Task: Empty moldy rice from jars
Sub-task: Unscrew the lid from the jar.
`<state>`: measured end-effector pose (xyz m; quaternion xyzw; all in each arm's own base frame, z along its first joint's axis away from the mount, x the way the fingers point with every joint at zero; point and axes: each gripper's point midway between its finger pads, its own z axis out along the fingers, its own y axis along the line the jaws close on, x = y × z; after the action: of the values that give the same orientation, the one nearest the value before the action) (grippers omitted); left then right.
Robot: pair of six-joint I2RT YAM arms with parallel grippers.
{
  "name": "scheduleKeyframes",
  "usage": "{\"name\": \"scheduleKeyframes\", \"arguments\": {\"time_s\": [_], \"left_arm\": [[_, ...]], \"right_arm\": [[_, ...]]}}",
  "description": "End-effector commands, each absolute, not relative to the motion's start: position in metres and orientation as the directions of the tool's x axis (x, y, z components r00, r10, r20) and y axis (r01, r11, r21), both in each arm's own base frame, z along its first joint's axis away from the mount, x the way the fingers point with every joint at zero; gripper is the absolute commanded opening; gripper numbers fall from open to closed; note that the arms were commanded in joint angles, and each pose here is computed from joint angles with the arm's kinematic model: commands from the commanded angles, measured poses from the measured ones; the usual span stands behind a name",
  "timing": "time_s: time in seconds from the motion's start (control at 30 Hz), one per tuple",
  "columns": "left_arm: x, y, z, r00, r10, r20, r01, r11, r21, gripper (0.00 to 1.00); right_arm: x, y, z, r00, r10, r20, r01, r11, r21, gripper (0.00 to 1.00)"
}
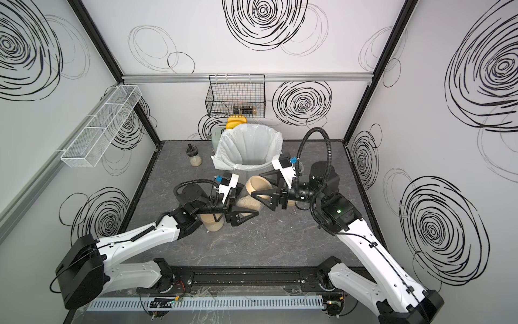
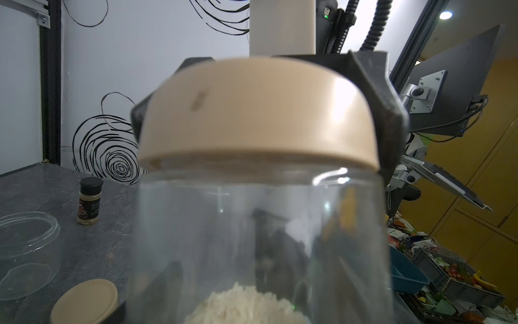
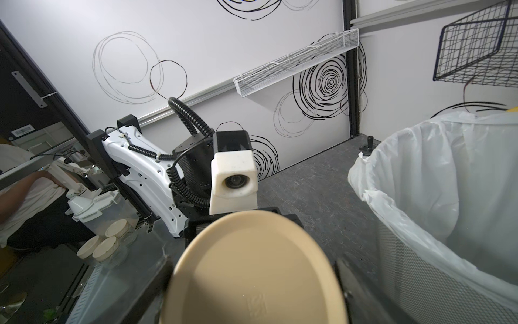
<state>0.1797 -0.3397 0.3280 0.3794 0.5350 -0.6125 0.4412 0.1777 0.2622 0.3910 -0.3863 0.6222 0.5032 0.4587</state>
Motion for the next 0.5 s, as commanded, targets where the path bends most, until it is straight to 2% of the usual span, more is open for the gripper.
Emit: {"name": "scheduleKeyframes", "arguments": {"time_s": [0.0,0.27,0.47], "left_arm": [[0.157,-0.320,0.397,-0.163,-0.325,-0.932,0.984,-0.123,-0.129,0.59],[0.140,-0.320,0.400,-0.195,-0.309,-0.931,0.962,-0.244,-0.121,0.59],[0.135,-0.319,0.402,-0.205,-0.314,-0.927,0.952,-0.285,-0.114,0.59]], "right_arm": [[0.172,0.268,0.382,-0.234,-0.085,-0.969,-0.965,0.141,0.221,0.71],[0.163,0.273,0.389,-0.173,-0.090,-0.981,-0.984,0.058,0.168,0.72],[0.160,0.277,0.393,-0.145,-0.100,-0.984,-0.989,0.005,0.145,0.73]]}}
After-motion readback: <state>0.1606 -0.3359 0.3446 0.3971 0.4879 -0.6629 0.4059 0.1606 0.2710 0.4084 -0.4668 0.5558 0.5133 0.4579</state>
